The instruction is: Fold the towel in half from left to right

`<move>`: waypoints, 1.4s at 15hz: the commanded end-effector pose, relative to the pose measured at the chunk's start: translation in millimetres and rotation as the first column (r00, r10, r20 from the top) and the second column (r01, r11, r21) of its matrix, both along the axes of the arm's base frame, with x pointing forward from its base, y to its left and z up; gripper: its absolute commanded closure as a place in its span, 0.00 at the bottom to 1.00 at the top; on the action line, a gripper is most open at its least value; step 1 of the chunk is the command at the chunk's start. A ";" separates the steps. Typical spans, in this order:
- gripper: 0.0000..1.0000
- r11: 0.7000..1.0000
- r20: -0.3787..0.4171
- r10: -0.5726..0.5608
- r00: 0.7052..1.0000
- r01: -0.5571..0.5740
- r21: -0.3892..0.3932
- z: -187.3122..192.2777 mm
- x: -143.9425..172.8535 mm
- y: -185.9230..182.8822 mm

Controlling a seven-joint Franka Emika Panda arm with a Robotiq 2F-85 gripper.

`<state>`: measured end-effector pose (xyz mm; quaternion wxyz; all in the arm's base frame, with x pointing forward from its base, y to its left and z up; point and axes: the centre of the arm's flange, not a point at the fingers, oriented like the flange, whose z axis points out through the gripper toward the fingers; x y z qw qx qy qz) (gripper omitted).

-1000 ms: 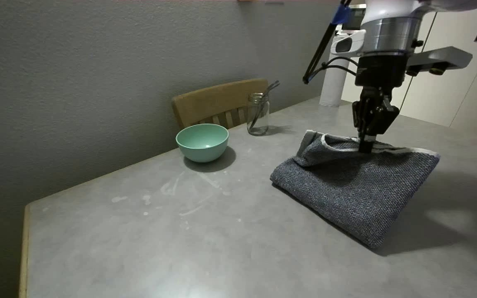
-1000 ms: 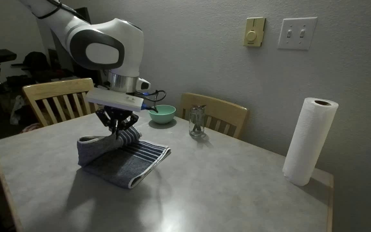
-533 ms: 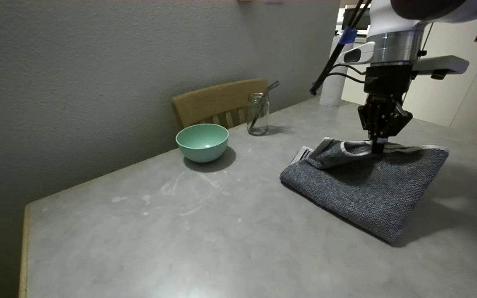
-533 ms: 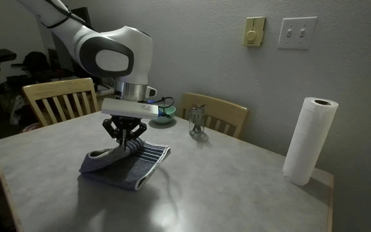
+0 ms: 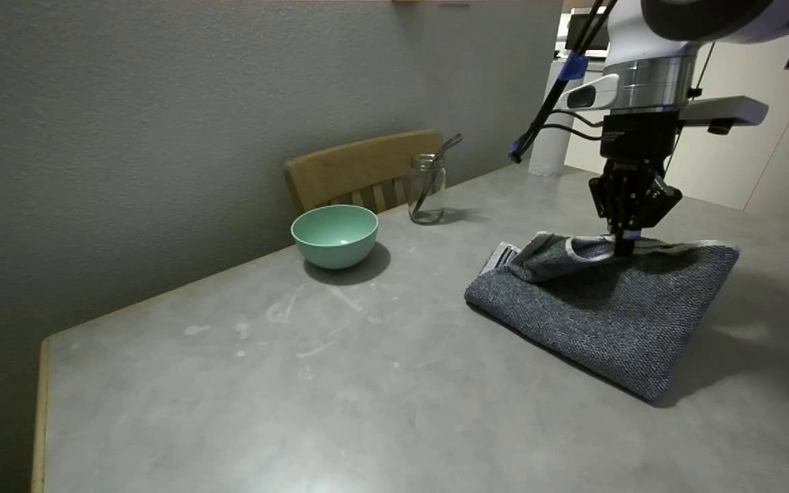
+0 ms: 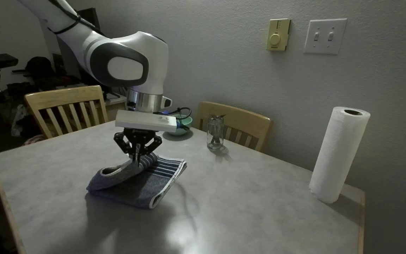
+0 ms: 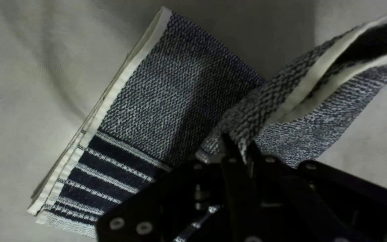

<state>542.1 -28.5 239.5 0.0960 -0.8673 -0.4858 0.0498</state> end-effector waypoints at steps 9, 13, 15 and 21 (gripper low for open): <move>0.18 0.967 0.093 -0.161 0.983 0.176 -0.187 49.6 -8.2 18.6; 0.00 0.940 0.160 -0.171 0.972 0.209 -0.271 73.6 -10.8 71.9; 0.00 0.932 0.158 -0.204 0.966 0.241 -0.272 68.0 -10.9 104.6; 0.00 0.786 0.160 -0.520 0.839 0.543 -0.295 46.5 -20.8 164.7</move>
